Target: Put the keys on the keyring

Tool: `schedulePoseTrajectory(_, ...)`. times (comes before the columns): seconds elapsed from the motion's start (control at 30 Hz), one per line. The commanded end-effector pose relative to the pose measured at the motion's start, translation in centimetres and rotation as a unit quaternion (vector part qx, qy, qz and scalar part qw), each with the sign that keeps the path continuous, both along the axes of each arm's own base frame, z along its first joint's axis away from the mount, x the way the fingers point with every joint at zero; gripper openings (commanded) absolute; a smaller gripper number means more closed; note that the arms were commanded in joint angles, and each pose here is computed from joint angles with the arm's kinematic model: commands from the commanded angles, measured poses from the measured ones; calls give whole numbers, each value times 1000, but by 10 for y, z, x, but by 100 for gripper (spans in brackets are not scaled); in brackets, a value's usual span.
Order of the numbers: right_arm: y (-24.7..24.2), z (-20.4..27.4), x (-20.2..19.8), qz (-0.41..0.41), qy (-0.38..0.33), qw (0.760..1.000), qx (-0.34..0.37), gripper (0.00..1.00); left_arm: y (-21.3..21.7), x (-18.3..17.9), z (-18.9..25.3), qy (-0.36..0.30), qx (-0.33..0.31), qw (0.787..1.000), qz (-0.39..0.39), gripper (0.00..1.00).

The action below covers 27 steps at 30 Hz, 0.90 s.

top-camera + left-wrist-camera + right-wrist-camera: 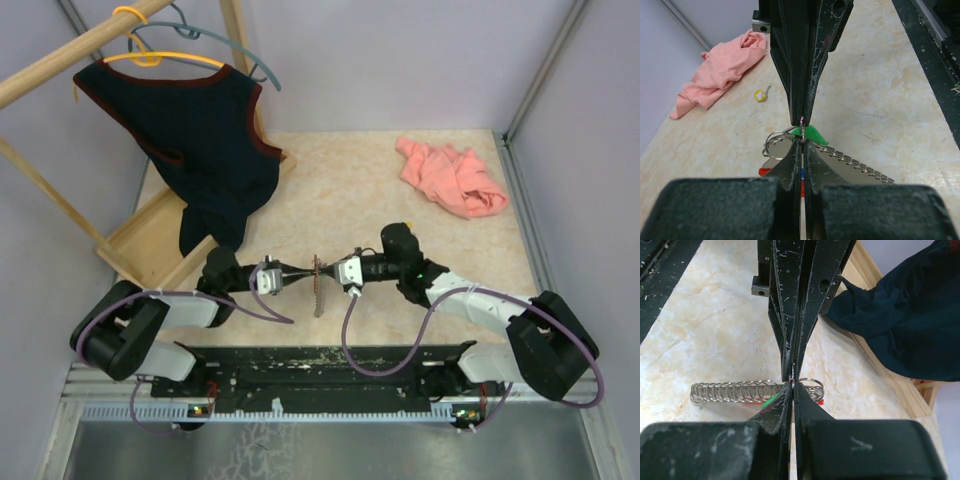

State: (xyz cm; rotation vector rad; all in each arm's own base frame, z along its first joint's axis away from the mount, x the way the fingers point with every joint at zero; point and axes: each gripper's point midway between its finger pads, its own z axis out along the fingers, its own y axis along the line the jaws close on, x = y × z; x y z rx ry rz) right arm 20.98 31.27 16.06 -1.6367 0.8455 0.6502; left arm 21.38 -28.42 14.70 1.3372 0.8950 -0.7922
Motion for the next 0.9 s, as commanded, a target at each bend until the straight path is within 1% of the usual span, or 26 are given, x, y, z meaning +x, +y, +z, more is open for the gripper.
schedulePoseTrajectory(0.0, 10, 28, -3, 24, -30, 999, 25, 0, -4, 0, 13, -7, -12, 1000, -6, 0)
schedulePoseTrajectory(0.17, 11, 31, -1, 19, -45, 999, 25, 0, -3, 3, 9, 13, 1, 1000, 5, 0)
schedulePoseTrajectory(0.4, 14, 37, -2, 22, -53, 998, 21, 0, -4, 5, 11, 13, 12, 1000, 16, 0)
schedulePoseTrajectory(0.63, 15, 37, -2, 19, -61, 998, 16, 0, -4, 9, 16, 26, 15, 999, 26, 0)
schedulePoseTrajectory(0.87, 14, 37, -3, 17, -69, 997, 11, 0, -4, 14, 22, 52, 12, 998, 41, 0)
